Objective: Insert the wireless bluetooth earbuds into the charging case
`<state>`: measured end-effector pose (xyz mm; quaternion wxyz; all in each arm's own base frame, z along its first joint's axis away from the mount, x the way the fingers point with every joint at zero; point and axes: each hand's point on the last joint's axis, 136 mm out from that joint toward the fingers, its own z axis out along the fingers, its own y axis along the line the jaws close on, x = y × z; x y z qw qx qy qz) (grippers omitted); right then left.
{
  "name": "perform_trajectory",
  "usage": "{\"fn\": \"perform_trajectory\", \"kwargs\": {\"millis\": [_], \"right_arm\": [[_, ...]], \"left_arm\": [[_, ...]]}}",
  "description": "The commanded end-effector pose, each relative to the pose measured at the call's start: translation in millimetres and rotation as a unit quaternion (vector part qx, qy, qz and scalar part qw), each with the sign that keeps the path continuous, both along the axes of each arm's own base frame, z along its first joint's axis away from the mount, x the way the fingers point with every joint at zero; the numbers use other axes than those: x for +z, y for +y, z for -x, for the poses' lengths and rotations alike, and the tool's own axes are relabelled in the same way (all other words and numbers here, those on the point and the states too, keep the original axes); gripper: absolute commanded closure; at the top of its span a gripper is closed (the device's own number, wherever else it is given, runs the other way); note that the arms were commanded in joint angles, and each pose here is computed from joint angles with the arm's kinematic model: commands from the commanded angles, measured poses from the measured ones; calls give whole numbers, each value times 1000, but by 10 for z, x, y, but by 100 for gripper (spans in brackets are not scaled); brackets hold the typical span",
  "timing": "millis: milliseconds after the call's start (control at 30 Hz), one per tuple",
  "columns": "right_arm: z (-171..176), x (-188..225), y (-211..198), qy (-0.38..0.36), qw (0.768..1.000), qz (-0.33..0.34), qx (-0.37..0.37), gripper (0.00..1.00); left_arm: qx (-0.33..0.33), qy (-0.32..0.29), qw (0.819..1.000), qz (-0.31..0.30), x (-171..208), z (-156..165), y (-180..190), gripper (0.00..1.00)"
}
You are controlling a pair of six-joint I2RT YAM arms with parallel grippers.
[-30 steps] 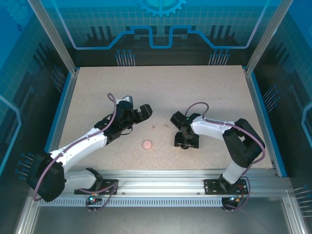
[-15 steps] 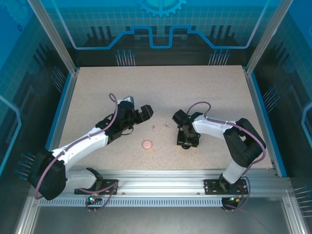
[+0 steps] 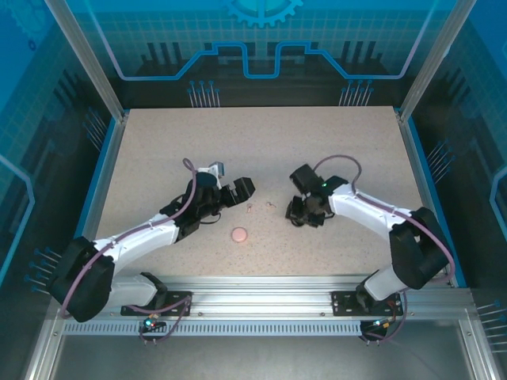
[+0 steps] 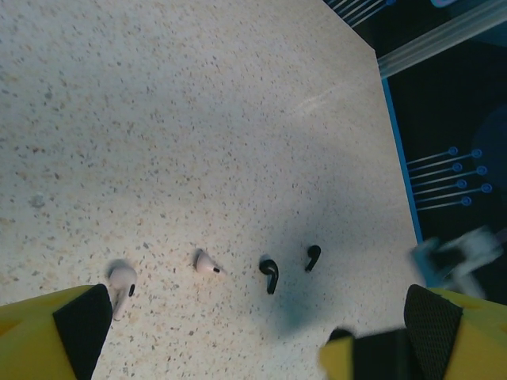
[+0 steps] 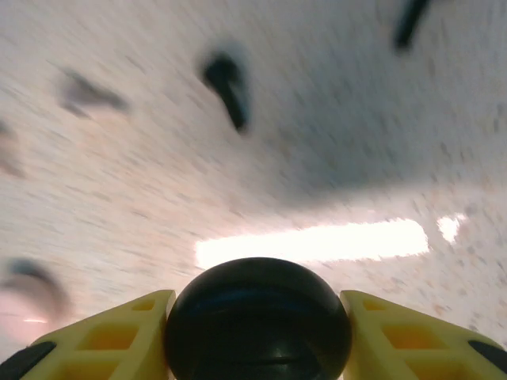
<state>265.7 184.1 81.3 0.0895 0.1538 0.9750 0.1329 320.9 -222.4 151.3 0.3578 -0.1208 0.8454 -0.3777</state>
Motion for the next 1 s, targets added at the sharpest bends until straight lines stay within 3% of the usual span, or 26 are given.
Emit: {"fn": "perform_trajectory", "kwargs": {"millis": [0,200,367,667,967], "right_arm": [[-502,513,109,-51,992,-87,-72,60],[-1093,770,362,-36,970,-188,-147,60],[-1313,816,578,-14,954,-239,-181,60],[-1227,869,676,-7,949,-253,-189,59],[-1106,904,699,-7,947,-263,-183,59]], "left_arm": [[-27,-61,996,66,242,11,-162,1],[-74,-85,989,97,285,29,-438,3],[-90,-105,985,100,260,-53,-678,17],[-78,-129,983,108,286,-358,-877,44],[-65,-134,982,118,298,-602,-1013,52]]}}
